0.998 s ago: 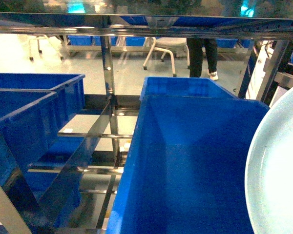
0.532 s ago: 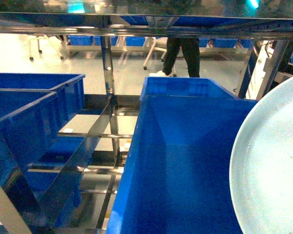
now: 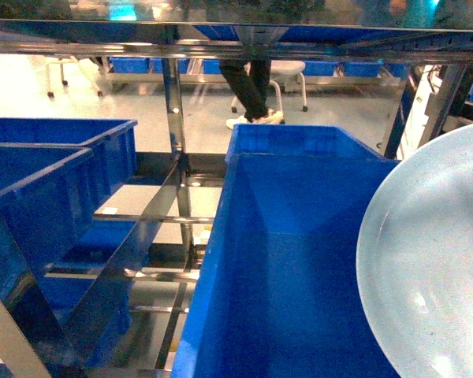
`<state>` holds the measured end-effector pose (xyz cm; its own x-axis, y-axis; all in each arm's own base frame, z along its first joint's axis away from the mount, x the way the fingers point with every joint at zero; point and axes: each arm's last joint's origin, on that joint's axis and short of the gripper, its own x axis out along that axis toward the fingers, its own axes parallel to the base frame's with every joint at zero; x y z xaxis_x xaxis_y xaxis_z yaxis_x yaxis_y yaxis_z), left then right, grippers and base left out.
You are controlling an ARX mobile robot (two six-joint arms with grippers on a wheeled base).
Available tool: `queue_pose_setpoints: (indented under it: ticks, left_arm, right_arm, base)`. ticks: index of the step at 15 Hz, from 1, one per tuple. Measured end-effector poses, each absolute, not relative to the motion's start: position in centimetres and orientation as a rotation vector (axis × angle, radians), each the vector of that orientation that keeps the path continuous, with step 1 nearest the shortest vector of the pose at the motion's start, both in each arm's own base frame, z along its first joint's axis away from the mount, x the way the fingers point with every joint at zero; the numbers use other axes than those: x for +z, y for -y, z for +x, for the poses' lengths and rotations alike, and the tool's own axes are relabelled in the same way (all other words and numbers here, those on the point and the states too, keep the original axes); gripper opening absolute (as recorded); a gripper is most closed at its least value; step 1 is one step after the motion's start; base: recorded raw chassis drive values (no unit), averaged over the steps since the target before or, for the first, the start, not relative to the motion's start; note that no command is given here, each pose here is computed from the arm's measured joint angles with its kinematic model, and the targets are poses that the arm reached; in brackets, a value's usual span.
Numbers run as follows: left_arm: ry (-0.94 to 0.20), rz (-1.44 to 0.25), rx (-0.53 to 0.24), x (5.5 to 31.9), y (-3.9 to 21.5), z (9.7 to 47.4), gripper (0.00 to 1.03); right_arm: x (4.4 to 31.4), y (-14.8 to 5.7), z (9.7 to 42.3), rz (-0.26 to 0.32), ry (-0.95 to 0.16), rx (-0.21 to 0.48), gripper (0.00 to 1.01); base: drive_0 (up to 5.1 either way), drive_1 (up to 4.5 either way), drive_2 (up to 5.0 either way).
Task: Place blue tray on left shelf second layer neatly
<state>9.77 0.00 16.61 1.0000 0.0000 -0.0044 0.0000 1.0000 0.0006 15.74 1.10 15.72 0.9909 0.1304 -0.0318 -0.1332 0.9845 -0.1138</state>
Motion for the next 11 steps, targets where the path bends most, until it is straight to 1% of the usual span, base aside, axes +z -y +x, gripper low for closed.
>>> queue_pose_setpoints:
  ticks: [2, 4, 6, 8, 11]
  left_arm:
    - [-0.004, 0.001, 0.000, 16.6, 0.0, 9.8, 0.98]
    - [-0.004, 0.001, 0.000, 16.6, 0.0, 9.8, 0.98]
    - [-0.004, 0.001, 0.000, 16.6, 0.0, 9.8, 0.98]
    - [-0.004, 0.001, 0.000, 16.6, 0.0, 9.8, 0.98]
    - [-0.004, 0.001, 0.000, 16.6, 0.0, 9.8, 0.98]
  right_arm:
    - [15.0, -1.1, 16.8, -0.115, -0.041, 0.133, 0.02]
    - [14.9, -1.1, 18.4, -0.116, -0.027, 0.135, 0.02]
    - [14.4, -1.2, 19.8, -0.116, -0.033, 0.151, 0.02]
    - [13.7, -1.3, 21.8, -0.125, -0.042, 0.167, 0.02]
    - [10.8, -1.6, 23.2, -0.125, -0.187, 0.194, 0.02]
  base:
    - [0.0, 0.00, 0.0]
    - [0.0, 0.00, 0.0]
    - [0.0, 0.00, 0.0]
    - [0.0, 0.00, 0.0]
    - [0.0, 0.00, 0.0]
